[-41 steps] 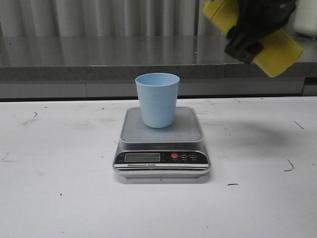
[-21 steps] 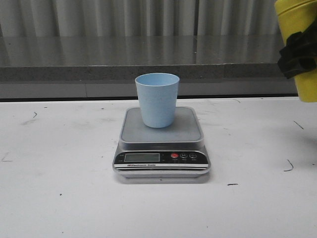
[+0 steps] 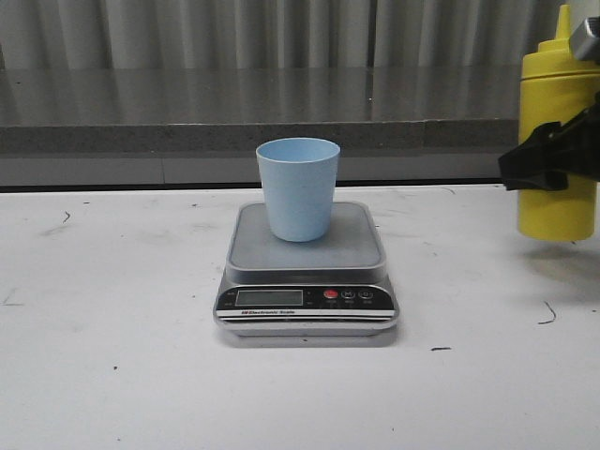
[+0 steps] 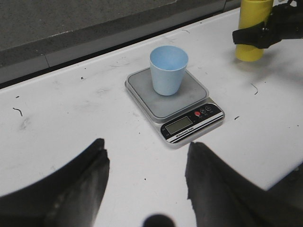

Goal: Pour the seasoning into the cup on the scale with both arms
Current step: 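Turn the bottle upright and lower it onto the table, right gripper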

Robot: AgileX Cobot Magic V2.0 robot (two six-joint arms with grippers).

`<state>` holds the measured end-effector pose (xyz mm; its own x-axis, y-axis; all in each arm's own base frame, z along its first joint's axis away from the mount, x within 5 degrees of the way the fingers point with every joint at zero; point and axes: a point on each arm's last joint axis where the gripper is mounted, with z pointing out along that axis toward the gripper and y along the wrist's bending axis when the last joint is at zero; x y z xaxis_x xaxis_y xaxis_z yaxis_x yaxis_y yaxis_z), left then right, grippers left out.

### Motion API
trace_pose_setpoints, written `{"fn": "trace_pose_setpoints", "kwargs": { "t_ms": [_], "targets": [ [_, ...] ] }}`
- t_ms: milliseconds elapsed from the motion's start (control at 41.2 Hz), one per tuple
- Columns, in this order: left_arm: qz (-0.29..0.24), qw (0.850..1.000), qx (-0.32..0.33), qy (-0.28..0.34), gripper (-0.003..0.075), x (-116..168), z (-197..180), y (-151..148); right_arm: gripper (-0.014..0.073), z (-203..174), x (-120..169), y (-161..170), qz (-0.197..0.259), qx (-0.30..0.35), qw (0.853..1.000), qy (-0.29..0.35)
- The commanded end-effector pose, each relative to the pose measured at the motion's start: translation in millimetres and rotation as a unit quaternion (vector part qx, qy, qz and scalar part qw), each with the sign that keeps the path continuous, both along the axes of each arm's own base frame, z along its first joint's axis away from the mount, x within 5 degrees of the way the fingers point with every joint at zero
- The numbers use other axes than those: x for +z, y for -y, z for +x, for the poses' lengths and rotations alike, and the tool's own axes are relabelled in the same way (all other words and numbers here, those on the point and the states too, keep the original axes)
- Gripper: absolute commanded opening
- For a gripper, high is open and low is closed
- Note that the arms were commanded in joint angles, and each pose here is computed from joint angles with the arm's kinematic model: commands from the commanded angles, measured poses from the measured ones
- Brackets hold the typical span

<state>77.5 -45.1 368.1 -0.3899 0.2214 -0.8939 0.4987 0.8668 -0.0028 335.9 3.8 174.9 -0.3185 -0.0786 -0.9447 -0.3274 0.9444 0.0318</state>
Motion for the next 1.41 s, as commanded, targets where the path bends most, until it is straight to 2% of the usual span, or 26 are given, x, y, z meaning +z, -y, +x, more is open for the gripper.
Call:
{"fn": "trace_pose_setpoints", "kwargs": {
  "t_ms": [0, 218, 534, 825, 898, 1190, 1384],
  "targets": [
    [-0.029, 0.999, -0.004, 0.040, 0.0369, 14, 1, 2, 0.0268, 8, 21, -4, 0.028, 0.027, 0.994, 0.107],
    [-0.029, 0.999, -0.004, 0.040, 0.0369, 14, 1, 2, 0.0268, 16, 5, 4, 0.018, -0.011, 0.992, 0.121],
    [-0.029, 0.999, -0.004, 0.040, 0.0369, 14, 1, 2, 0.0283, 23, -6, 3, 0.026, -0.007, 0.991, 0.132],
    [-0.029, 0.999, -0.004, 0.040, 0.0369, 14, 1, 2, 0.0572, 24, -11, 4, 0.015, -0.008, 0.992, 0.123],
    [-0.029, 0.999, -0.004, 0.040, 0.0368, 14, 1, 2, 0.0609, 23, -13, 4, 0.011, -0.010, 0.994, 0.111],
    [-0.029, 0.999, -0.004, 0.040, 0.0368, 14, 1, 2, 0.0602, 10, -4, 4, 0.004, -0.013, 0.994, 0.105],
    [-0.029, 0.999, -0.004, 0.040, 0.0369, 14, 1, 2, 0.0602, -1, 1, 7, -0.022, -0.031, 0.998, 0.057]
  ]
}}
